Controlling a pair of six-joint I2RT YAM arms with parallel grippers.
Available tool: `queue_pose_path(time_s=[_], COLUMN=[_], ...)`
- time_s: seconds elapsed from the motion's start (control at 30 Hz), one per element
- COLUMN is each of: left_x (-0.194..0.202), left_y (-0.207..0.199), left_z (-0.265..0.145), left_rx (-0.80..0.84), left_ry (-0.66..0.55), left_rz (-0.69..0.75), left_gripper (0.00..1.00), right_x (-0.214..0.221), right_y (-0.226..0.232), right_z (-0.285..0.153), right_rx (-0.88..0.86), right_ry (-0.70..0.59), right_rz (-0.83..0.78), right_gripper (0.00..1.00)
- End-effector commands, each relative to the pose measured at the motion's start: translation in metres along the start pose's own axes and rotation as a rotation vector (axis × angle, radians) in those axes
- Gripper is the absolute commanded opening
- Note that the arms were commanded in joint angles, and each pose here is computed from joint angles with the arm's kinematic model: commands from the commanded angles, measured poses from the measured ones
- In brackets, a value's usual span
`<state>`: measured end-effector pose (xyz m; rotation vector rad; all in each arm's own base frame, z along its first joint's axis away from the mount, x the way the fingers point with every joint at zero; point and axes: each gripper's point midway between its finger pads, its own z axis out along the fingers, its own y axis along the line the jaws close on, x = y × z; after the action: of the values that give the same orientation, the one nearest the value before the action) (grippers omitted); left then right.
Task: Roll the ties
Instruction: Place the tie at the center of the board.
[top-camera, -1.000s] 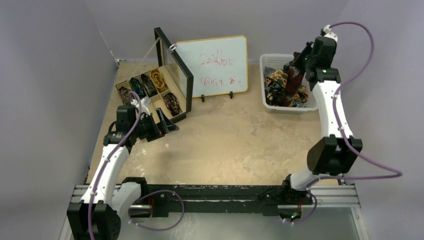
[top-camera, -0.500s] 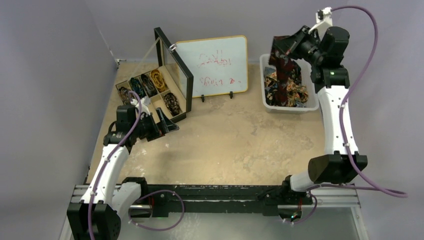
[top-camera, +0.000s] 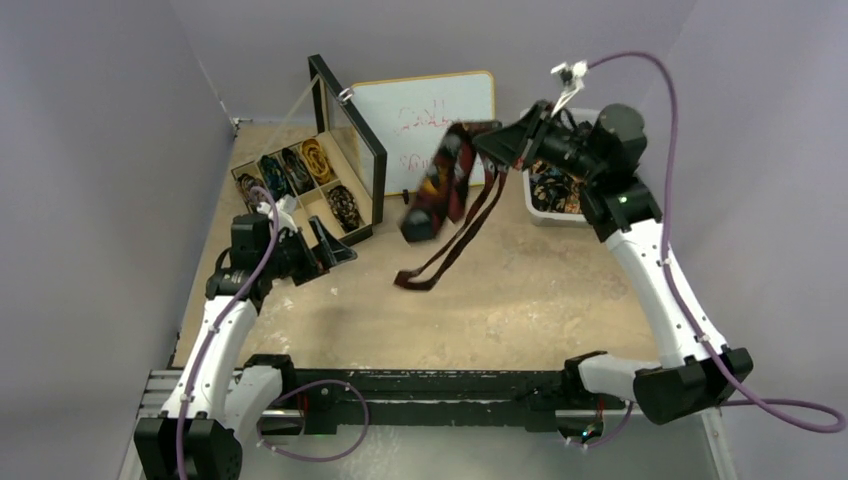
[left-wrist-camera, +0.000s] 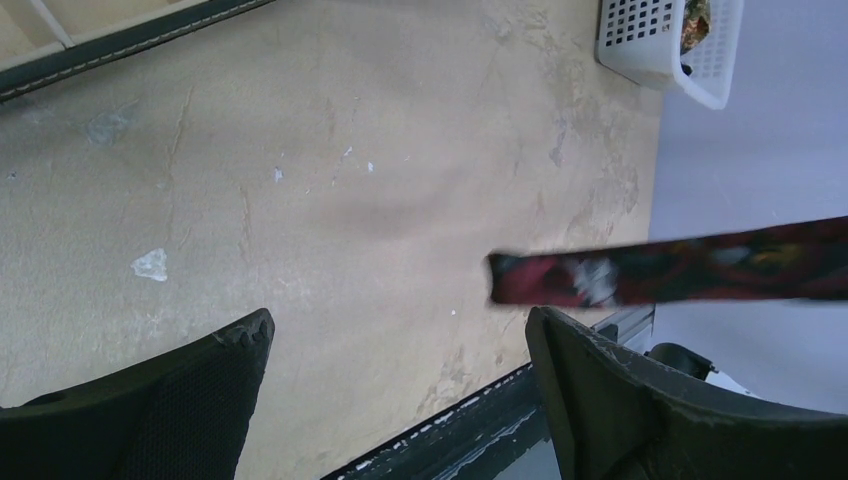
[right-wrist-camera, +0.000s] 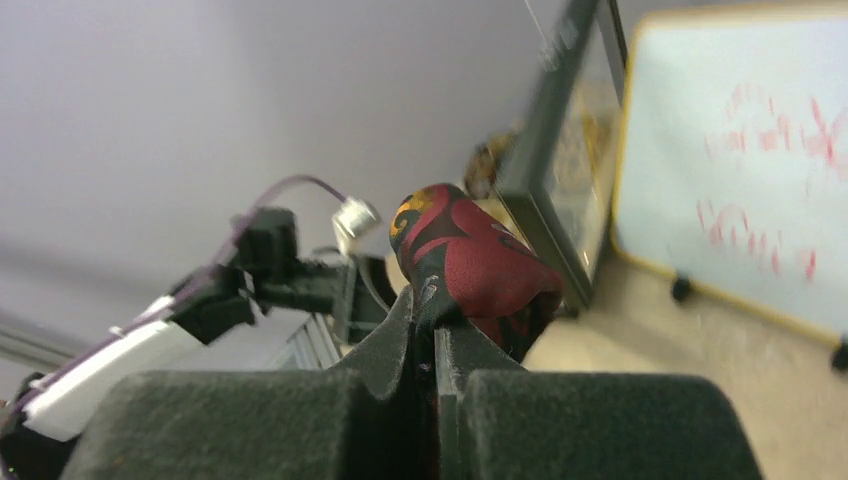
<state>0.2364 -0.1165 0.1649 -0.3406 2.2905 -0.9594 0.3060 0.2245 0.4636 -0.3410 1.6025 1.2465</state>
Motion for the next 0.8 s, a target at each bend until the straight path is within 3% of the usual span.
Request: queue_pose_path(time_s=[0.0,0.13,0.2,0.33,0.47,0.77], left_x=[-0.002,0.006,0.013,0.033,0.073,0.128], left_y=[0.0,-0.001,-0.007,-0.01,-0.017,-0.014], left_z=[0.001,0.003,0.005,0.015,0.041,0.072], left_rx=[0.008,0.042,0.102,0.159,0.098,0.025], left_ry=[-0.021,0.002,0.026,0.08,0.19,0.306], left_rz=[-0.022,-0.04,-0.046,-0.046,0.015,0.053], left_gripper=[0.95,0.95,0.95,0.94,0.92,0.9], right_x=[0.09,0.21,0.235,0.255,0.255,0.242], right_y=[-0.078,-0.141,-0.151,-0.173,-0.188,-0.201], right_z=[-0.002,-0.043,-0.068,-0.113,-0.136,-0.154], right_rx=[0.169,0.396,0.502,0.763,0.933,1.086], right_ry=[0.129,0.26,0.235,0.165,0.103,0.047], right_rz=[0.134,0.35,0.4,0.449,0.494,0.477], right_gripper=[0.0,0.0,0.0,0.11,0.12,0.67])
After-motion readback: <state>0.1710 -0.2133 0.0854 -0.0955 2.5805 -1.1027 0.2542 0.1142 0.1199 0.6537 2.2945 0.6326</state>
